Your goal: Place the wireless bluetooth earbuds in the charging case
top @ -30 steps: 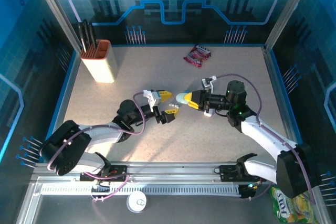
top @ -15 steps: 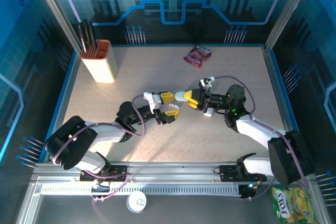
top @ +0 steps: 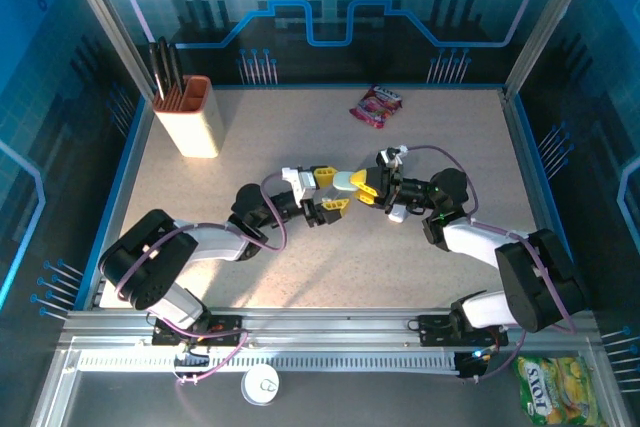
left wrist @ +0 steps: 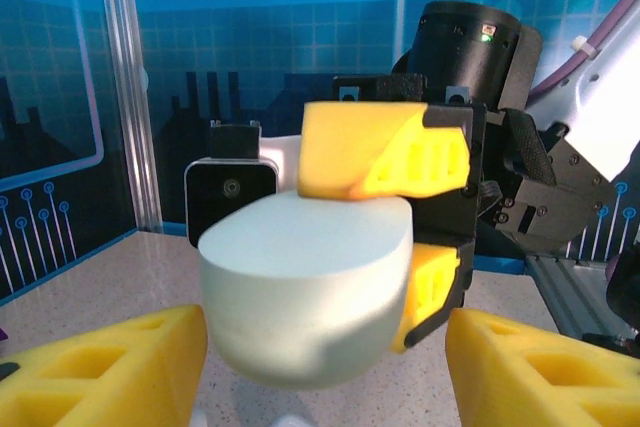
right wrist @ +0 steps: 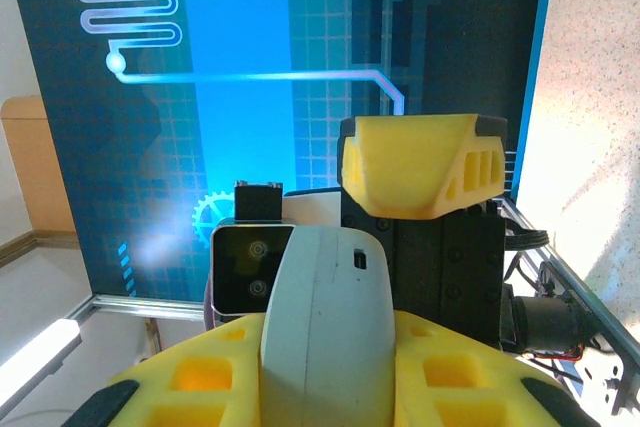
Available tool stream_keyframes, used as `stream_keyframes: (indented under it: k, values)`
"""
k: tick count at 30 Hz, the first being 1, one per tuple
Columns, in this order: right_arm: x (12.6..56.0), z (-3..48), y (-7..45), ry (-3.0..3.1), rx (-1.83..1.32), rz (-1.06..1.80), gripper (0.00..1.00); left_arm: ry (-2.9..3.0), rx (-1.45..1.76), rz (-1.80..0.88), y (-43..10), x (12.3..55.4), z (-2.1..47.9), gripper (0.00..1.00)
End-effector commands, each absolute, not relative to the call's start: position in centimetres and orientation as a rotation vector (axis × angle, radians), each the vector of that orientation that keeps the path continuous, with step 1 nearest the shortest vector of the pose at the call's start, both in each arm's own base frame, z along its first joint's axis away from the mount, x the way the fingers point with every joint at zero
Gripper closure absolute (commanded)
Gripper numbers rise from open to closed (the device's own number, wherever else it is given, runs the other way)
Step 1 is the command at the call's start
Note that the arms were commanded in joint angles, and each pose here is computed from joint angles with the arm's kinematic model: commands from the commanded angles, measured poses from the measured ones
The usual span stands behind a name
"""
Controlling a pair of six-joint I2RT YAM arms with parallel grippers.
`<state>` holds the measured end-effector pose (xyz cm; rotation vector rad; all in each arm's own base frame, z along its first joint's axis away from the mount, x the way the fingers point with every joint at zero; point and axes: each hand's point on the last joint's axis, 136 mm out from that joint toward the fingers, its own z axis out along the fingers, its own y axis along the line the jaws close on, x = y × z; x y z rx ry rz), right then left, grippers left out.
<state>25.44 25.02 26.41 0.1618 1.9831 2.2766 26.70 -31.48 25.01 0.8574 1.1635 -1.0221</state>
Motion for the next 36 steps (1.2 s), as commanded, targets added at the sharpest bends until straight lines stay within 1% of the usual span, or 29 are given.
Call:
stream_keyframes:
  k: [1, 4, 10, 12, 13, 18, 27, 34, 36]
  values:
    - [25.0, 26.8, 25.1, 1.955, 0.106, 2.286, 0.93, 1.102, 0.874, -1.052, -31.8, 26.5, 26.5, 0.42]
    - [25.0, 27.1, 25.1, 1.941, 0.106, 2.296, 0.94, 1.096, 0.887, -1.07, -32.0, 26.3, 26.6, 0.46]
    - [24.9, 26.9, 25.4, 1.952, 0.099, 2.296, 0.94, 1.1, 0.894, -1.091, -32.1, 26.2, 26.6, 0.48]
    - [24.8, 26.7, 25.4, 1.958, 0.1, 2.296, 0.94, 1.099, 0.896, -1.101, -32.2, 26.1, 26.7, 0.53]
    - [24.9, 26.6, 25.4, 1.961, 0.102, 2.294, 0.94, 1.098, 0.897, -1.105, -32.2, 26.1, 26.7, 0.54]
    - [24.9, 26.5, 25.5, 1.968, 0.099, 2.286, 0.93, 1.094, 0.901, -1.125, -32.4, 25.9, 27.0, 0.51]
    - [25.0, 26.4, 25.5, 1.972, 0.098, 2.28, 0.93, 1.098, 0.903, -1.145, -32.5, 25.8, 27.0, 0.5]
    - [25.0, 26.1, 25.6, 1.982, 0.092, 2.267, 0.93, 1.104, 0.906, -1.181, -32.7, 25.7, 27.2, 0.51]
    - [25.0, 26.2, 25.6, 1.981, 0.091, 2.266, 0.93, 1.106, 0.91, -1.186, -32.7, 25.7, 27.1, 0.54]
